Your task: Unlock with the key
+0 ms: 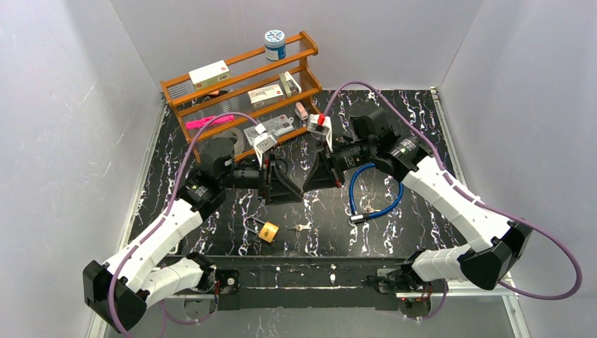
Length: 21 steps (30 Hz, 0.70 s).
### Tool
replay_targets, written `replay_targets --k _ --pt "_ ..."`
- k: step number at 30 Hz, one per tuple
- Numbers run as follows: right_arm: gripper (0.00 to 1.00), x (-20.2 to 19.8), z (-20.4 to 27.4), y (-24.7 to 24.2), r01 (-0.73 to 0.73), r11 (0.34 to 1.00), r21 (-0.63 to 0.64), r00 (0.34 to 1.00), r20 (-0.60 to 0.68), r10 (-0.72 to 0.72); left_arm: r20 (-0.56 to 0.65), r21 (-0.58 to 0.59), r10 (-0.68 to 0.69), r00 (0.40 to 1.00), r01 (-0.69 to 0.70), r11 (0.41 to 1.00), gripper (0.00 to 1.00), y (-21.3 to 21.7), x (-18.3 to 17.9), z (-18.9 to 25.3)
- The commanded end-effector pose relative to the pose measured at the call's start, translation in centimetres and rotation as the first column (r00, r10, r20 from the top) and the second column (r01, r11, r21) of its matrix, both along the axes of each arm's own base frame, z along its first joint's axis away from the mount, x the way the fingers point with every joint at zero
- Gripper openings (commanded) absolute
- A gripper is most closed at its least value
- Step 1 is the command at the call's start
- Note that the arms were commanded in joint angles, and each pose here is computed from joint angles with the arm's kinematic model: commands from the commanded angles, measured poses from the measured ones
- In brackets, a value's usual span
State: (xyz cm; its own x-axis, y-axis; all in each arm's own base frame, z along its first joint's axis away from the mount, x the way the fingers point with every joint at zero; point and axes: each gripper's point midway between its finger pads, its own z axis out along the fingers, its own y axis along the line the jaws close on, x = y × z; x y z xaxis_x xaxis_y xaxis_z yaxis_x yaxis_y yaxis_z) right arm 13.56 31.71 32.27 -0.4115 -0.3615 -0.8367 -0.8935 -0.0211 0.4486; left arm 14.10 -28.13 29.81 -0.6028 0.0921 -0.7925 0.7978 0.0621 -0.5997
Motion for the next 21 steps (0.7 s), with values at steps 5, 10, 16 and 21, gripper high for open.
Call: replay_targets --k 5,10,16,21 --pt "0.01 -0.4 1.3 0.0 -0.065 0.998 0.026 0.997 0.045 0.064 0.003 -0.04 -0.021 1.0 0.021 0.999 0.18 -0.5 -0.1 0.8" --pt "0.01 -0.1 1.3 0.2 -0.063 0.998 0.031 0.997 0.05 0.061 -0.003 -0.042 -0.064 0.998 0.064 0.997 0.14 -0.9 -1.0 0.4" --pt "0.01 0.1 1.4 0.4 -0.066 0.997 0.033 0.997 0.052 0.064 0.004 -0.042 -0.085 0.996 0.085 0.996 0.01 -0.9 -1.5 0.1" --pt "0.01 0.5 1.4 0.7 -0.036 0.999 0.028 0.999 0.032 0.035 0.013 -0.043 -0.046 0.999 0.046 0.998 0.0 -1.0 -0.9 0.3"
